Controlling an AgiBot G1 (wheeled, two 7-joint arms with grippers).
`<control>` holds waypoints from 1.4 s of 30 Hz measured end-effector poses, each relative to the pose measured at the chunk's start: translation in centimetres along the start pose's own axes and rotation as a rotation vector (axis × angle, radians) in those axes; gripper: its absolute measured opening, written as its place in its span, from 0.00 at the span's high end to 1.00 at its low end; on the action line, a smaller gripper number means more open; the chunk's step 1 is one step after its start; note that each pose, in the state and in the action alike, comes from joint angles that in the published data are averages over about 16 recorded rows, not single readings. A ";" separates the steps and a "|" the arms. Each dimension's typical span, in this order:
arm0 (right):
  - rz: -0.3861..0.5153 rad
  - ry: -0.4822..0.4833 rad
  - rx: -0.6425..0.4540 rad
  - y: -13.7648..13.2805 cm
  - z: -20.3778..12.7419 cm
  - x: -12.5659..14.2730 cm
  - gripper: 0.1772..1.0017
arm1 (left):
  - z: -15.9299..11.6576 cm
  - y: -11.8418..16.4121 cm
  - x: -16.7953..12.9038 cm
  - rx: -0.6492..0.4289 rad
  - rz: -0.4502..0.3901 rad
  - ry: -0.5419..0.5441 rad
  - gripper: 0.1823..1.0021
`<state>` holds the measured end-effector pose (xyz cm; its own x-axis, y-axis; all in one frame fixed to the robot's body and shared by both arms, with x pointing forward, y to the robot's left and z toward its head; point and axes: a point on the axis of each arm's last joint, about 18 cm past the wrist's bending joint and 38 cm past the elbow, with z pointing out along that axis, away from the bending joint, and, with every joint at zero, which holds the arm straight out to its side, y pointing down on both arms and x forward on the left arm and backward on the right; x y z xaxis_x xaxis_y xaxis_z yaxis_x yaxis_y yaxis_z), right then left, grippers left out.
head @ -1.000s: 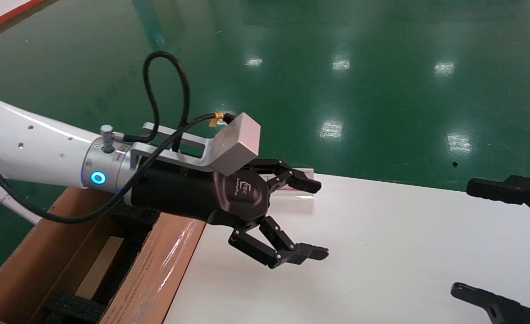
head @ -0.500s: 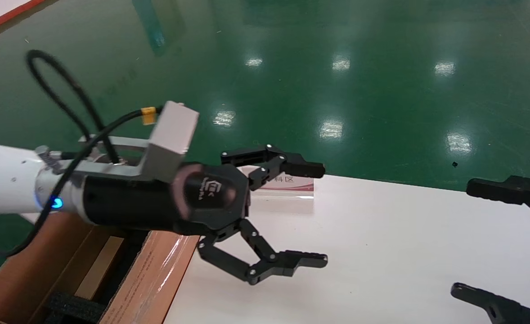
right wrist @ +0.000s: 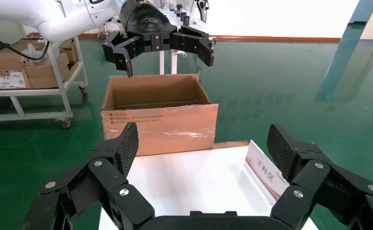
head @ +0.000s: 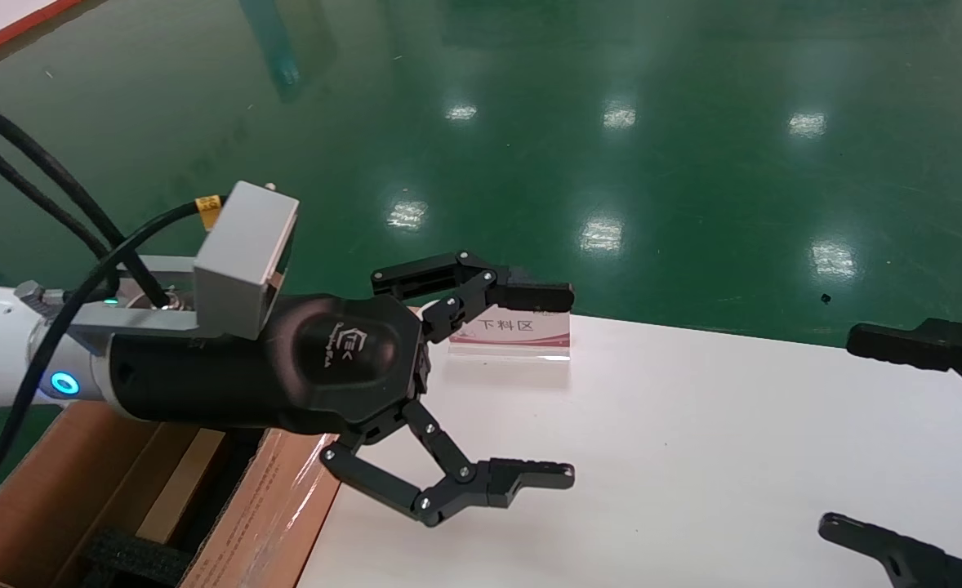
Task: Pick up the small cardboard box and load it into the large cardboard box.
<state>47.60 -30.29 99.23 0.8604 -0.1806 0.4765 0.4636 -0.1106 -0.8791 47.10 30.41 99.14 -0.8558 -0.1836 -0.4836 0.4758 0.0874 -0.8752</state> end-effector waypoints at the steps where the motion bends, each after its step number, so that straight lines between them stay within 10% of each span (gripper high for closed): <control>1: 0.000 0.000 0.000 0.0 0.0 0.0 0.00 | 0.0 0.0 0.0 -0.002 -0.001 0.001 0.00; 42: 0.000 0.000 0.000 0.0 0.0 0.0 0.00 | 0.5 0.1 -0.3 -0.026 -0.007 0.006 0.00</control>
<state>47.60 -30.29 99.23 0.8604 -0.1805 0.4766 0.4637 -0.1107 -0.8791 47.53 30.01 99.21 -0.8605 -0.1781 -0.4772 0.4642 0.1116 -0.8787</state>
